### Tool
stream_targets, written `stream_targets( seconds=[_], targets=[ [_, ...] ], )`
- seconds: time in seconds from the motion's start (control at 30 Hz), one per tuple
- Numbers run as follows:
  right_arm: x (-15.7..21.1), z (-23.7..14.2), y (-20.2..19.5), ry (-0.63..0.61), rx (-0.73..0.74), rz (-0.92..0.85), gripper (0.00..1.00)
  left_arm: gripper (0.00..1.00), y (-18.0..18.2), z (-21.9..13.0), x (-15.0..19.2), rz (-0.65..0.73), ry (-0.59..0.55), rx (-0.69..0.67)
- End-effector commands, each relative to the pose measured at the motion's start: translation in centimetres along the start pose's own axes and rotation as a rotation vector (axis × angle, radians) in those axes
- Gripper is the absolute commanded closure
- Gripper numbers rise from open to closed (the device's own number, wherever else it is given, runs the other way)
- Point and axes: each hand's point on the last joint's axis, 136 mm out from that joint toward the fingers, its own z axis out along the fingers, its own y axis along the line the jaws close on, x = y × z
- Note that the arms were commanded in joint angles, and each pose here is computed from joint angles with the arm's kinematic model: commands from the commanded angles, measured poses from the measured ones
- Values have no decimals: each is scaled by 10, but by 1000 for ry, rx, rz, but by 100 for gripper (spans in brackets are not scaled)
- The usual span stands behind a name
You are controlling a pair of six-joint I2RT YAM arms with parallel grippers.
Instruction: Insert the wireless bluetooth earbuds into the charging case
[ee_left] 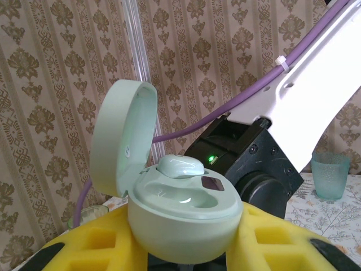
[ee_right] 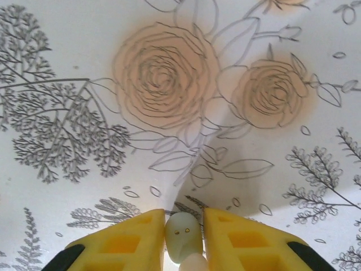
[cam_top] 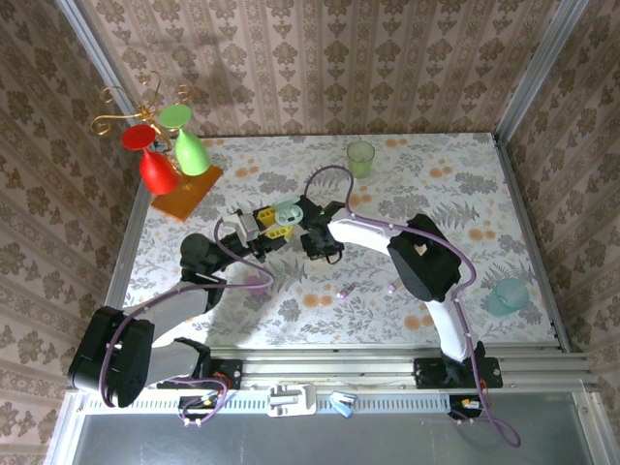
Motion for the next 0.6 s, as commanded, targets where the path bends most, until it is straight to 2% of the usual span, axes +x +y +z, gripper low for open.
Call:
stream_targets(
  seconds=[0.0,0.17,0.37,0.47,0.57],
  targets=[
    [-6,-13,1,-21,-84,49,78,81,-1,1,-8,13,-24,6],
    [-4,-19,-4,-21,-209,129,78,80,-1,1,-8,13,-24,5],
    [18,-24,-20,18,-334,232,77,81,-1,1,-8,12,-24,6],
    [30,-24,-31,39,-332,257,75,81,-1,2,-9,12,-24,10],
    [39,-24,-50,40,-251,259,67,80,-1,3,-8,11,-22,12]
  ],
)
